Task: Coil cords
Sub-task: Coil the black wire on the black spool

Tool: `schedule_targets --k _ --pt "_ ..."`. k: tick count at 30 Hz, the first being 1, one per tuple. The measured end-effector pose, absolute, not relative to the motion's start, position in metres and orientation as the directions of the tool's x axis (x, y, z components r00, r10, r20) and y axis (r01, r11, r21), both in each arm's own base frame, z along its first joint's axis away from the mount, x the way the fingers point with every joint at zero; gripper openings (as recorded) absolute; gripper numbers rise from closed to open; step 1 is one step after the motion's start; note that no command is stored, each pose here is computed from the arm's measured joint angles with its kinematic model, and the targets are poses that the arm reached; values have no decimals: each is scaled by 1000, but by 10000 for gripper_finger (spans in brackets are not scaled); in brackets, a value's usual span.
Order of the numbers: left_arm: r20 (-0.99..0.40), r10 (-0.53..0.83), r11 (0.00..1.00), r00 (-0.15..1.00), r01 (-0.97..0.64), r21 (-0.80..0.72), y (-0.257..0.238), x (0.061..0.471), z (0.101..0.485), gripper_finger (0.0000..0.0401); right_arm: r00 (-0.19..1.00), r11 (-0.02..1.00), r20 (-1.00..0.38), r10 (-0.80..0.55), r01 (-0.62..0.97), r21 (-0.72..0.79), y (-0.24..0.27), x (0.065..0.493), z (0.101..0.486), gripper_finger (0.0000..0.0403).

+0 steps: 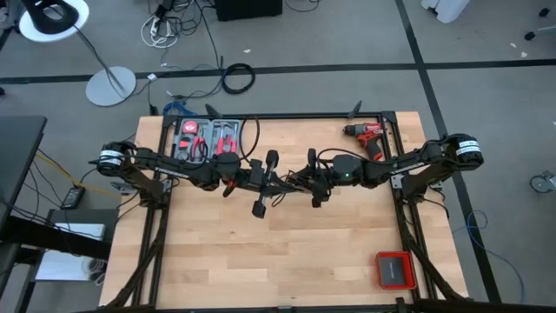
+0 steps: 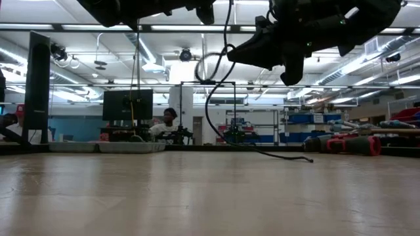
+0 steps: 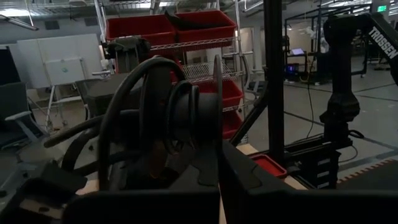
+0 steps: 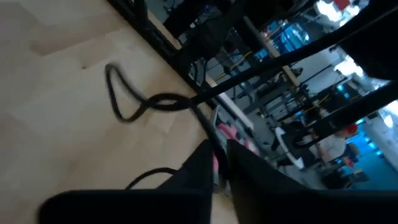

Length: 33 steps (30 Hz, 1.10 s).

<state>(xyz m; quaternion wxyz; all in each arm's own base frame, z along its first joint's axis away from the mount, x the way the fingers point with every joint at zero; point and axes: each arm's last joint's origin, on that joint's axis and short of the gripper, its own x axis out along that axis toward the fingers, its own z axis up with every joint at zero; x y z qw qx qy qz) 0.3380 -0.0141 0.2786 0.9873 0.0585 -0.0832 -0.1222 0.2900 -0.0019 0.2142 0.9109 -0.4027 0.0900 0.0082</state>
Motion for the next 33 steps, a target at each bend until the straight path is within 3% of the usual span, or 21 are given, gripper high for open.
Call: schedule_targets --k 2,19,33 --pt "150 -251 963 956 231 135 -14 338 279 0 980 690 -190 -58 -98 -717 -2 290 212 12" --pt "-41 -223 970 974 226 85 -12 333 268 0 875 822 -477 -76 -216 -526 23 275 189 3" --pt "-274 -60 994 960 84 76 -2 306 272 0 872 860 -480 -89 -176 -480 36 244 205 3"
